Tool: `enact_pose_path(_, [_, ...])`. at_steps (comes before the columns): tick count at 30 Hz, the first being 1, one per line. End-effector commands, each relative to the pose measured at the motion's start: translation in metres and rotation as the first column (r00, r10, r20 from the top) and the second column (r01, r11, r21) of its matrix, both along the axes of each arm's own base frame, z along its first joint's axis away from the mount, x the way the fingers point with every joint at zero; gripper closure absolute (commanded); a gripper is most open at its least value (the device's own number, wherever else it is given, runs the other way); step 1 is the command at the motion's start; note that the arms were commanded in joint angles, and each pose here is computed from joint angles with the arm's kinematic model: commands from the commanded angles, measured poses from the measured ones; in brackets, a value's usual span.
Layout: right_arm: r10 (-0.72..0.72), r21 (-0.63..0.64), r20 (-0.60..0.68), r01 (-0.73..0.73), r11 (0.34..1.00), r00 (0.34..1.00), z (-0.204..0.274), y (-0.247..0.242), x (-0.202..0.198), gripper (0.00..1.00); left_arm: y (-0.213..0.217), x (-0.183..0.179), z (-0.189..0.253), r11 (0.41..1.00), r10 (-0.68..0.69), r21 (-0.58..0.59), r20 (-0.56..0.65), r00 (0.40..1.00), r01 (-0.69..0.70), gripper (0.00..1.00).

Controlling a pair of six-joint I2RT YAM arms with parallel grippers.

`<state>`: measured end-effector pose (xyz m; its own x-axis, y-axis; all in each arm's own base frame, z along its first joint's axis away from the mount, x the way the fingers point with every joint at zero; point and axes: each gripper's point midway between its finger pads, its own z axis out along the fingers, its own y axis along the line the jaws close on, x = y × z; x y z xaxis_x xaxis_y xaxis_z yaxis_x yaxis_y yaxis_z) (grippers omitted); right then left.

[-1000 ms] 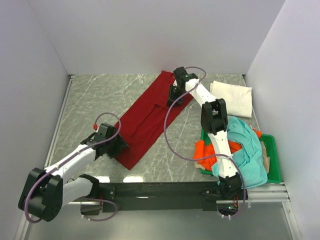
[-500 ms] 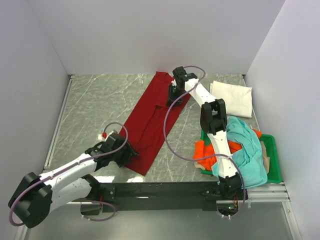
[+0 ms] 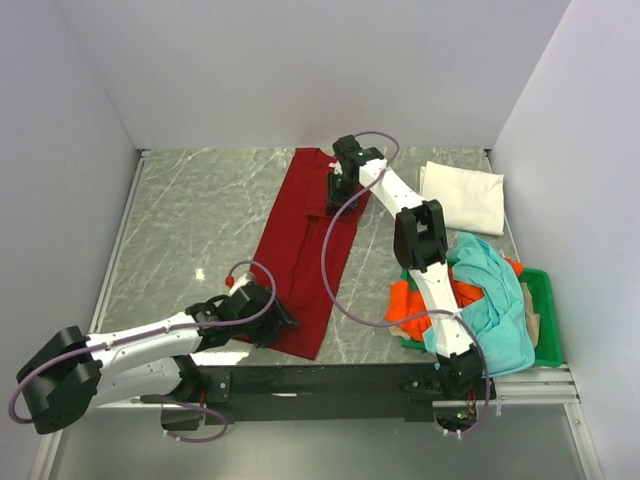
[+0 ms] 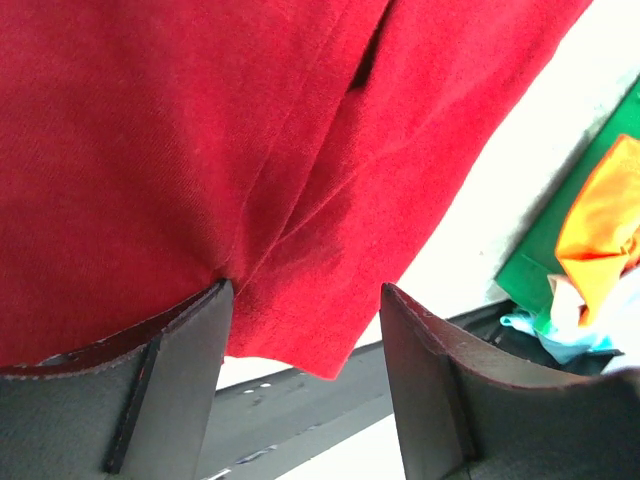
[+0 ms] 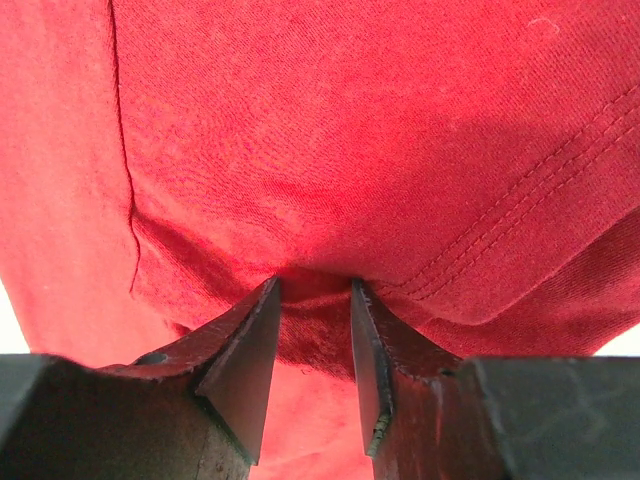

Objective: Fold and stack the t-shirts
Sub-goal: Fold the tshirt

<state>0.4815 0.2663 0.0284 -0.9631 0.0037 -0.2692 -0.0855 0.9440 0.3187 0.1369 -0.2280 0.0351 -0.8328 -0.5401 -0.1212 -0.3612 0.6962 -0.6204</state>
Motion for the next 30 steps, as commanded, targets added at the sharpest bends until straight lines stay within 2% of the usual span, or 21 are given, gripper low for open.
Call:
enact_pose_path(1, [0.037,-0.018,-0.026,-0.037,0.999,0.999,-0.013,0.011,-0.009,0.58,-0.002,-0.007,-0.013,0.999,0.03,0.024,-0.036,0.999,-0.03,0.32])
enact_pose_path(19, [0.038,-0.014,-0.03,-0.038,0.999,0.999,-0.022,0.018,-0.008,0.52,-0.078,-0.017,-0.001,0.989,-0.145,-0.001,0.023,0.989,0.145,0.31])
enact_pose_path(26, [0.048,0.006,-0.004,-0.048,0.999,0.999,0.0,0.018,-0.009,0.43,-0.078,-0.016,0.026,0.985,-0.172,-0.009,0.081,0.982,0.173,0.31])
enact_pose_path(29, [0.044,0.038,0.023,-0.045,0.998,0.999,0.023,0.022,-0.01,0.41,-0.062,-0.013,0.046,0.989,-0.145,0.022,0.108,0.984,0.143,0.31])
enact_pose_path(30, [0.039,0.051,0.046,-0.041,0.998,0.998,0.037,0.022,-0.009,0.4,-0.048,-0.016,0.044,0.989,-0.136,0.072,0.09,0.987,0.13,0.31])
